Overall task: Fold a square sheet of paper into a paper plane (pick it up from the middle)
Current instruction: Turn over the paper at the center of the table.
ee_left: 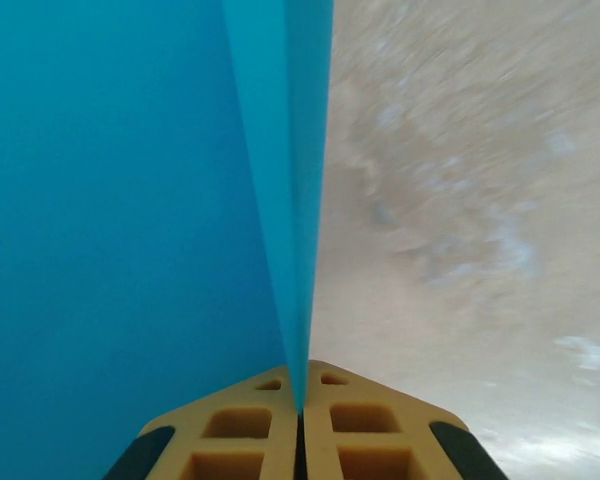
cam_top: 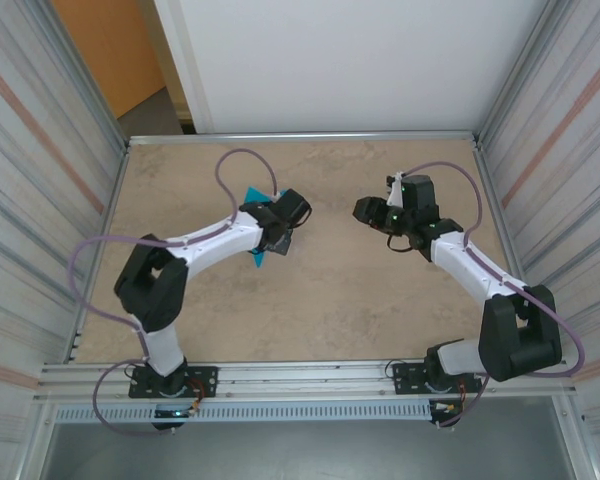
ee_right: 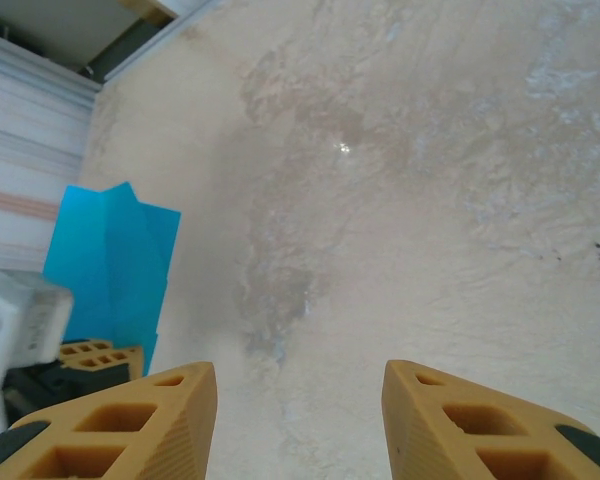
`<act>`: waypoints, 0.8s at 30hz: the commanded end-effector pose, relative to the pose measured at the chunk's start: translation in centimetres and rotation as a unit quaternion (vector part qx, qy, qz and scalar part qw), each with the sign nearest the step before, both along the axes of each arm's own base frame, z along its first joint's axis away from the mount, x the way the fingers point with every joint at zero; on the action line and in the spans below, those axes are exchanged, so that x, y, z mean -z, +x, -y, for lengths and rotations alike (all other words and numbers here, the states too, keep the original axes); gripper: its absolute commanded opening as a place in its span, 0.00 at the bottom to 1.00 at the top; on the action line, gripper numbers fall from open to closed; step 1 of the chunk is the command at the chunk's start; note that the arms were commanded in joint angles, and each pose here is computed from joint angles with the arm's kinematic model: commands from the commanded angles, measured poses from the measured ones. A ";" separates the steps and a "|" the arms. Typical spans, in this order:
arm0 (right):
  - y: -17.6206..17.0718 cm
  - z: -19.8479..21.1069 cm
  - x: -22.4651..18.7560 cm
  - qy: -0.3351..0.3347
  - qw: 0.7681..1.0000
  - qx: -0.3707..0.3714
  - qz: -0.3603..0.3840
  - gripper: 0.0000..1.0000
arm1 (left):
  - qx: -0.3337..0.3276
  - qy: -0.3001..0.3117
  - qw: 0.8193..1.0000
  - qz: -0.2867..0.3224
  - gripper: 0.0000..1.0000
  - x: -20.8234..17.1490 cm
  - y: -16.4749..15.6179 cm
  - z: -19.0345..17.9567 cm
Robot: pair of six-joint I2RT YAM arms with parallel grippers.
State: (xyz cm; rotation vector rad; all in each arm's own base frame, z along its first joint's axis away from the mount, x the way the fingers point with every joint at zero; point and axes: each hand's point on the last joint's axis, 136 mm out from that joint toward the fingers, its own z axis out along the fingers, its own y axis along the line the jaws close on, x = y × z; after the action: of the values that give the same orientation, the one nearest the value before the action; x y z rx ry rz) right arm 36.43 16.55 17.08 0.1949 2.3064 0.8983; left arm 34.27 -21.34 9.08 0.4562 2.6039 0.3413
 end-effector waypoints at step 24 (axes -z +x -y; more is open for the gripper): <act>-0.8 1.6 2.1 0.000 0.999 0.035 -0.033 0.47 | -0.005 0.188 0.982 -0.028 0.23 6.4 -0.9 -0.4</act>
State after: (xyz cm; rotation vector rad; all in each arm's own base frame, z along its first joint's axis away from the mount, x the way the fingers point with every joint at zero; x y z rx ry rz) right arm 35.75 15.35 14.77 0.2707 2.3549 0.8671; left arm 33.38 -20.29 2.70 0.6143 2.5971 0.8556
